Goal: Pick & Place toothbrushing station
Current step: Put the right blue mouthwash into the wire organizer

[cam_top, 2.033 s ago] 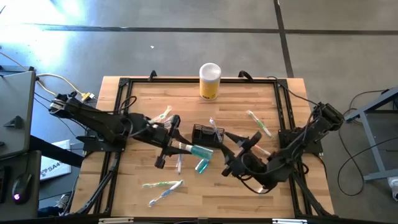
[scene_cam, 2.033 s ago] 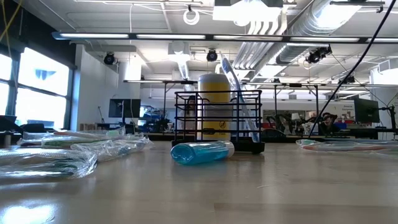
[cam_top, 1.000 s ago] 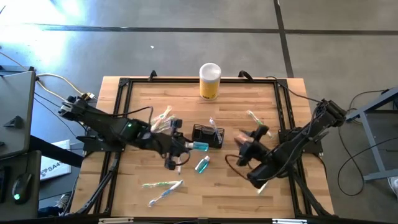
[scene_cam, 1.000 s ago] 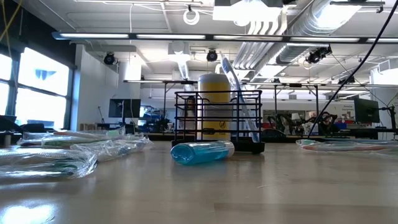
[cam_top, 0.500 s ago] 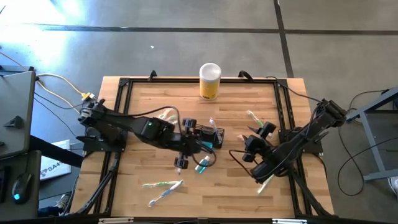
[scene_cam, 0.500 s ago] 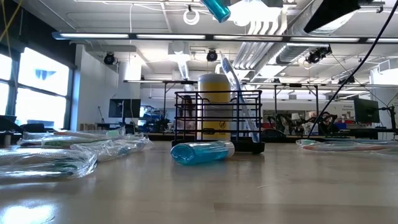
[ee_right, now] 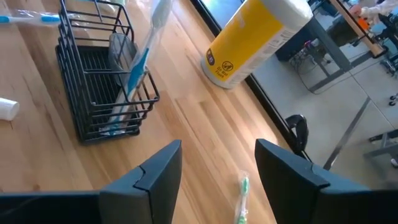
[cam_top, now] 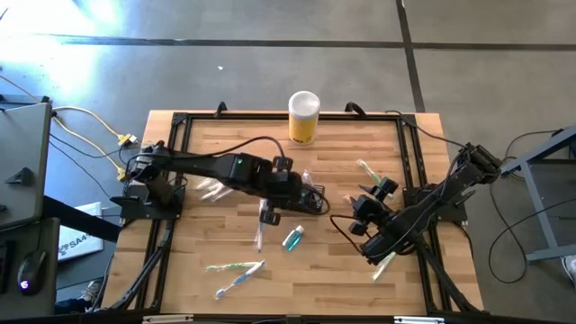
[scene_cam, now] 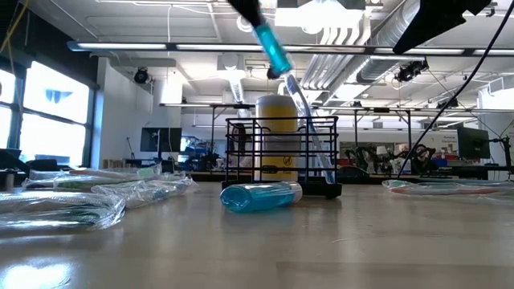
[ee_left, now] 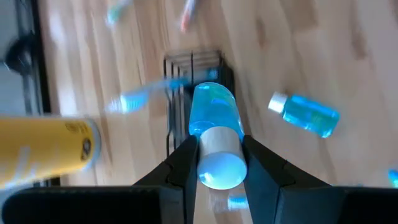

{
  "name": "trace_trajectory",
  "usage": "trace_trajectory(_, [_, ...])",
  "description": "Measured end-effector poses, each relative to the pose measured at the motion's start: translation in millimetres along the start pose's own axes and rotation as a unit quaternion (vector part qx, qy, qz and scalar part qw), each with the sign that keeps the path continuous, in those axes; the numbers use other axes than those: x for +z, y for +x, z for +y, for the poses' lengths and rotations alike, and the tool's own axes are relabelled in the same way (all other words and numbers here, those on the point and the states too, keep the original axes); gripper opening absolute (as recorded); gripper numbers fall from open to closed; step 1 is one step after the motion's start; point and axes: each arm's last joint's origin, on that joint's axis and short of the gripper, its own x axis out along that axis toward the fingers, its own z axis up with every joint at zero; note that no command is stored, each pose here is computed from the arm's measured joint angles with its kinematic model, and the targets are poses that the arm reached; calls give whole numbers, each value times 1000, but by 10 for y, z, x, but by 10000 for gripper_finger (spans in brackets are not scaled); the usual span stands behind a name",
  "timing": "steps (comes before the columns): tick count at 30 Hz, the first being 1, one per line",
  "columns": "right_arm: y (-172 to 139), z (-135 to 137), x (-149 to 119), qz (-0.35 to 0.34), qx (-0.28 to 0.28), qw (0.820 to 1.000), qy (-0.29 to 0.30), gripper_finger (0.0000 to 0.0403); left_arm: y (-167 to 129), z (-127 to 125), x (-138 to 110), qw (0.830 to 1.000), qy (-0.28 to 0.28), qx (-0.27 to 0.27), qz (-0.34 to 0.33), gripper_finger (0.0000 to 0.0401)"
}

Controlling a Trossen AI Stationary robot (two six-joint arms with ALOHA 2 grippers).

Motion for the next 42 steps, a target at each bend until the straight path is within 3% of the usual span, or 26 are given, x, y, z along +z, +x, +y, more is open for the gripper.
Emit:
trace_trajectory(14, [0,1,2,-2,0,1000,0,195,404,85,-2,999,3,-8,48,87])
trace_trajectory(25, [0,7,5,-3,2,1000,4,195,506,390,-65,996,-64,-26,51,87])
trace_trajectory(42, [-1,15,10,-5,4,1000,8,195,526,424,-112,987,-135,-58,69,87])
